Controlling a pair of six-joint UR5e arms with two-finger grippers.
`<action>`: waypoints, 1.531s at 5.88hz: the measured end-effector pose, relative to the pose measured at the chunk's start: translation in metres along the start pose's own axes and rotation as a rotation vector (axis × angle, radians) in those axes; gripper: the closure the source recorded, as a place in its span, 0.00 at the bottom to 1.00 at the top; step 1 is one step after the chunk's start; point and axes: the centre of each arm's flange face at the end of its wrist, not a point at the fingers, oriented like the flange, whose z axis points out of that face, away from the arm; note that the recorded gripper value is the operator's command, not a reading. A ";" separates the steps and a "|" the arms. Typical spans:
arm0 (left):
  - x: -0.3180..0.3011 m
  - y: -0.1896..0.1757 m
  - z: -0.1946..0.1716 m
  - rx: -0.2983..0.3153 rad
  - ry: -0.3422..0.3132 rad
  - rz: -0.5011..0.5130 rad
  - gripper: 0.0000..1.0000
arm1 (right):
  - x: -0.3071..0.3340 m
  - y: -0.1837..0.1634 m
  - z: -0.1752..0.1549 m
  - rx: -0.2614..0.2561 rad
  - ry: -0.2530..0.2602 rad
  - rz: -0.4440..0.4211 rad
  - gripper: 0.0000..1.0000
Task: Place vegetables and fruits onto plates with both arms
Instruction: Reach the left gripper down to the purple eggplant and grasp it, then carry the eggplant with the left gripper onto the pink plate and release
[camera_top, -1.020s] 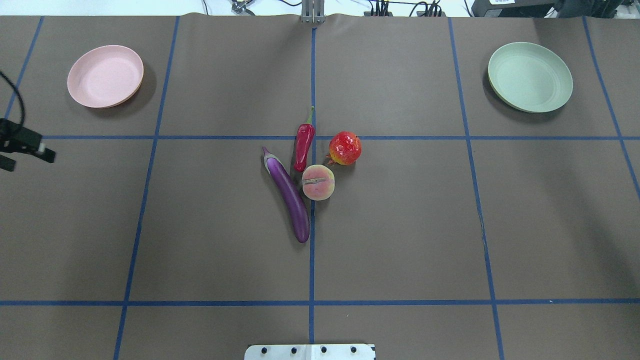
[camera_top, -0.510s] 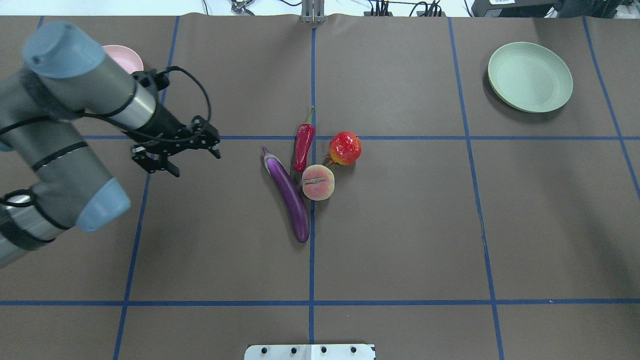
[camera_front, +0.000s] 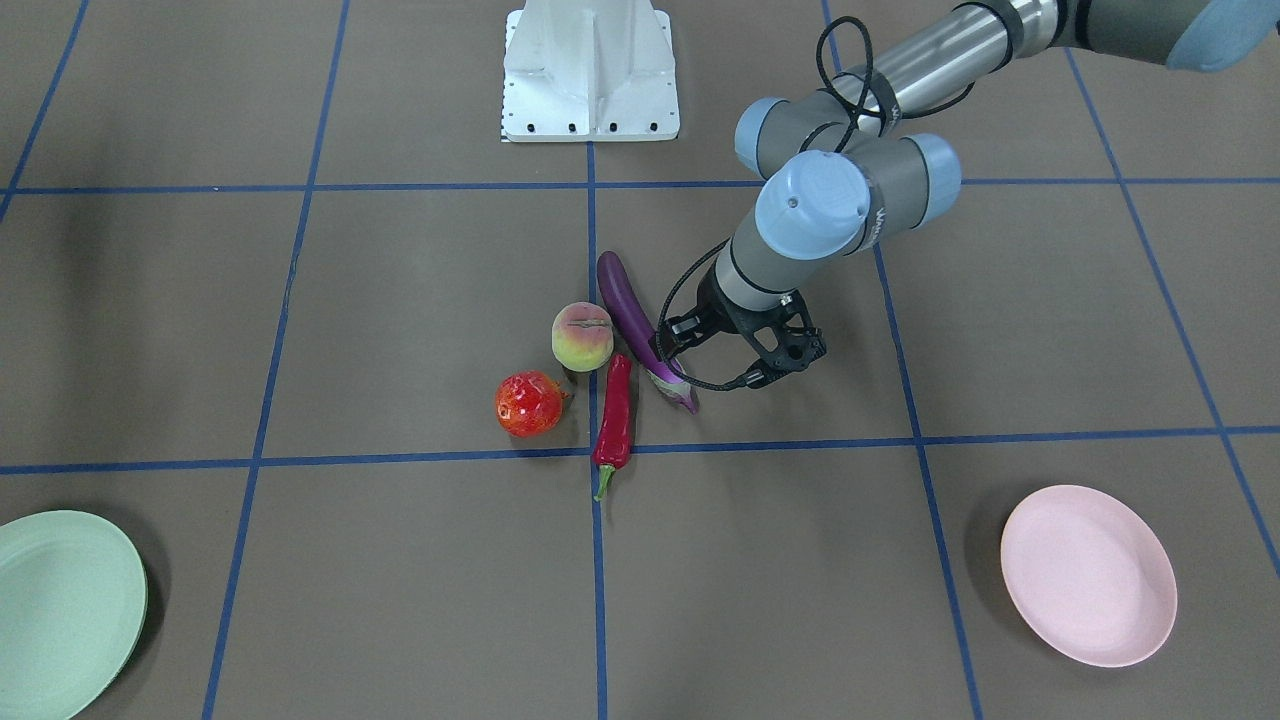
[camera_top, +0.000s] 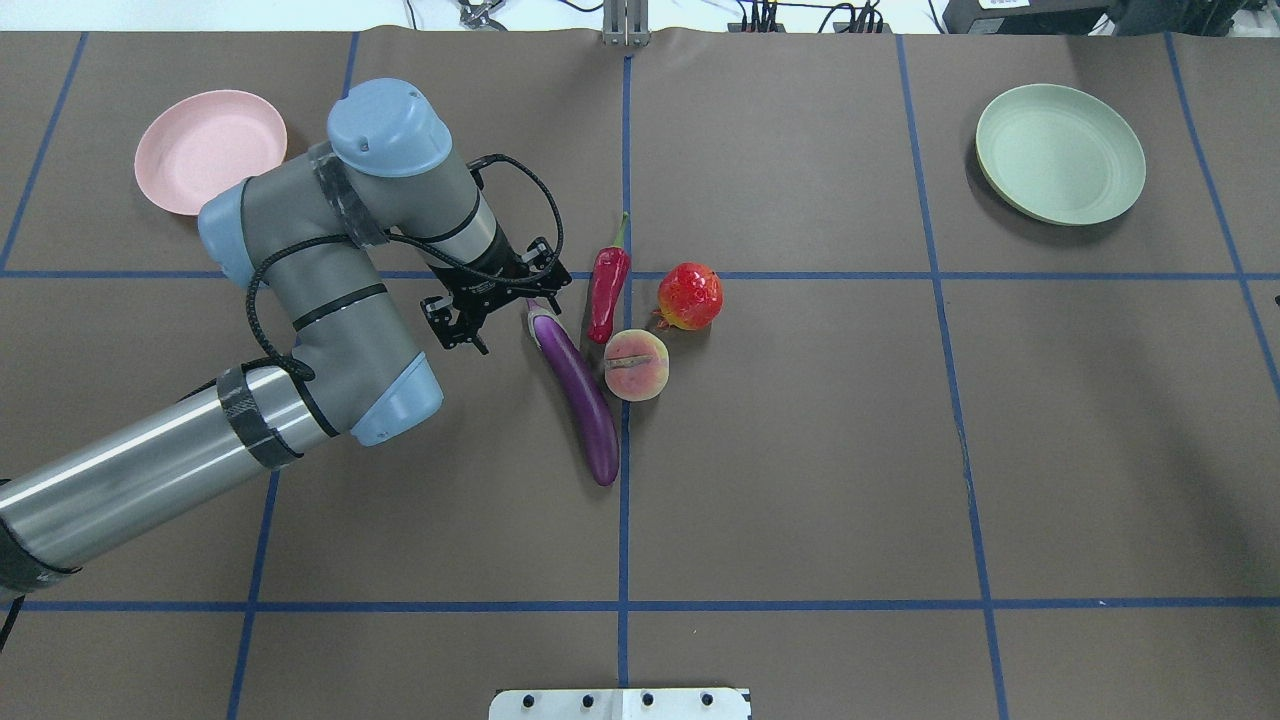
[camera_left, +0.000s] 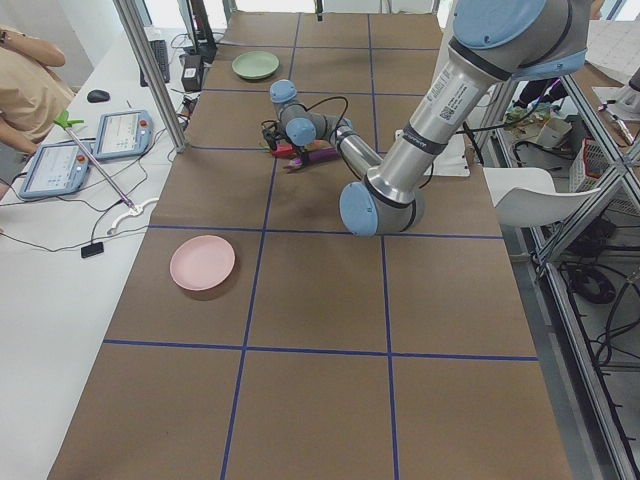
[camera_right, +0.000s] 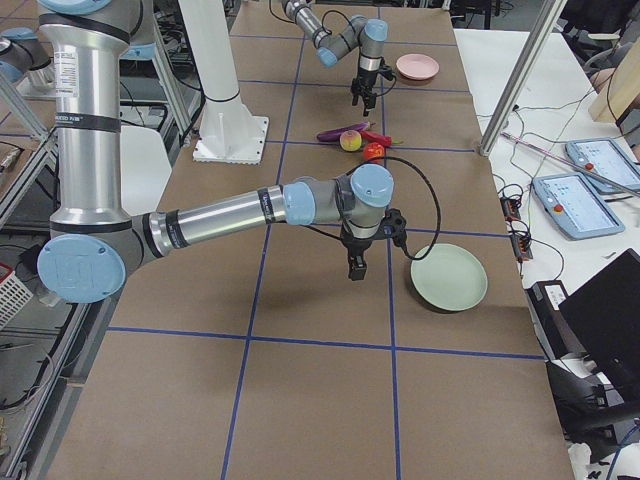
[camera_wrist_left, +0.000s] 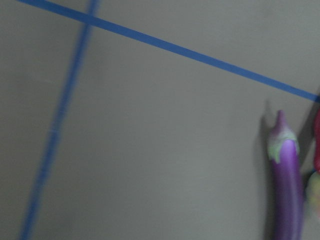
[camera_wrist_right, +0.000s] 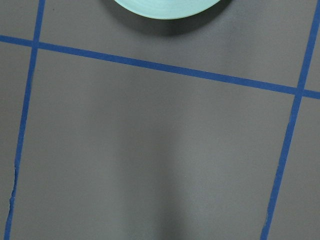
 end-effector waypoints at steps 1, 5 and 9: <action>0.007 -0.002 0.010 -0.002 -0.012 -0.018 0.07 | 0.000 0.000 0.000 0.001 0.000 -0.001 0.00; 0.023 -0.007 0.045 -0.015 -0.018 -0.056 0.89 | 0.001 0.002 0.001 -0.002 0.001 0.003 0.00; 0.027 -0.006 0.026 -0.014 0.009 -0.062 1.00 | -0.006 -0.002 -0.002 0.004 -0.011 -0.006 0.00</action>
